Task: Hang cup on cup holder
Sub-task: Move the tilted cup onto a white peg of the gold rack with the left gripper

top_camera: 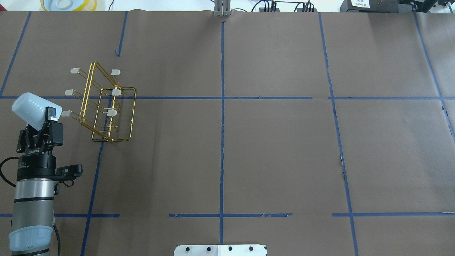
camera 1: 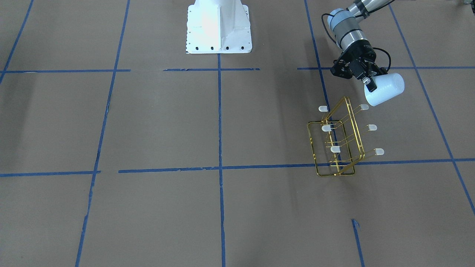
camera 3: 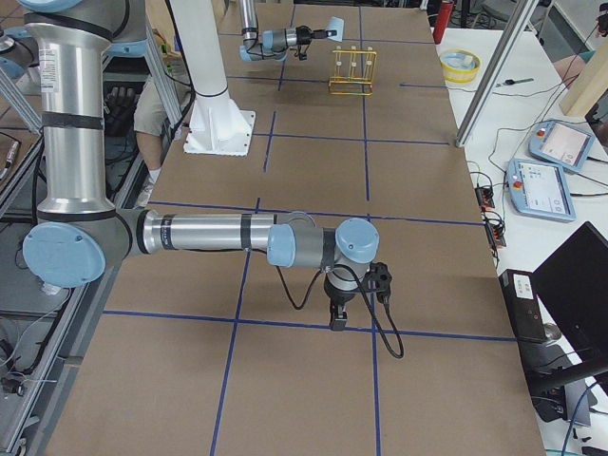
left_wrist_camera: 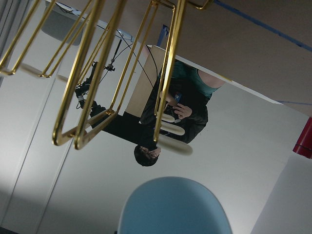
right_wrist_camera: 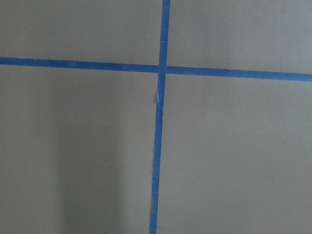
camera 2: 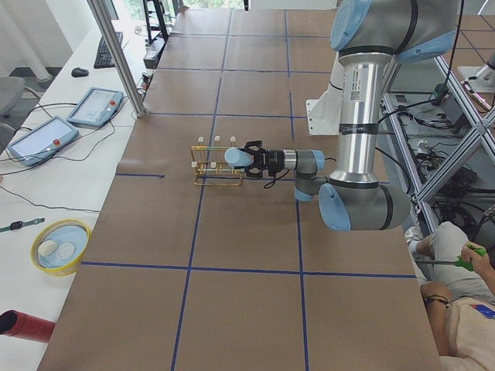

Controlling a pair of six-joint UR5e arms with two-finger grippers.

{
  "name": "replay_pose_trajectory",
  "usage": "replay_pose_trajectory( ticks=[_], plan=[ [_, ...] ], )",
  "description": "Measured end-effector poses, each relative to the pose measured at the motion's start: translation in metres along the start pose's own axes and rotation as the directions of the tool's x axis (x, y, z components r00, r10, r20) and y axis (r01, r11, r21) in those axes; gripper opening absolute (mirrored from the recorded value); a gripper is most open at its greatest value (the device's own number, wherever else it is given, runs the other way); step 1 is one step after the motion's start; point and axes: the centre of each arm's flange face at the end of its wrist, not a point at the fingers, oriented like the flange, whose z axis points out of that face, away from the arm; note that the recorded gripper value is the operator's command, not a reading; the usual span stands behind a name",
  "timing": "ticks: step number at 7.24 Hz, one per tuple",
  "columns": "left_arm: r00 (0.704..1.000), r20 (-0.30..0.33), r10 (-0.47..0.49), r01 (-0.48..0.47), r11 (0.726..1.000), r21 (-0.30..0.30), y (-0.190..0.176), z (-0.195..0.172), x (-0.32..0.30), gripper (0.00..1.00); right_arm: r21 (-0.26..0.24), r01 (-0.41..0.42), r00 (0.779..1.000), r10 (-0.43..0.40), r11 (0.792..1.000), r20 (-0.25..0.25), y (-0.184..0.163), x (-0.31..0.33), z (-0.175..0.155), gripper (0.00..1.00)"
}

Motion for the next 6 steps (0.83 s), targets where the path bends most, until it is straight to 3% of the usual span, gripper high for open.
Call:
replay_pose_trajectory(
  ticks=[6],
  plan=[
    [1.0, 0.007, 0.025, -0.025, 1.0, 0.008, -0.022, 0.005, -0.001, 0.29, 0.0, 0.0, 1.0, 0.0, 1.0, 0.0, 0.0, 0.0, 0.0, 1.0]
  ],
)
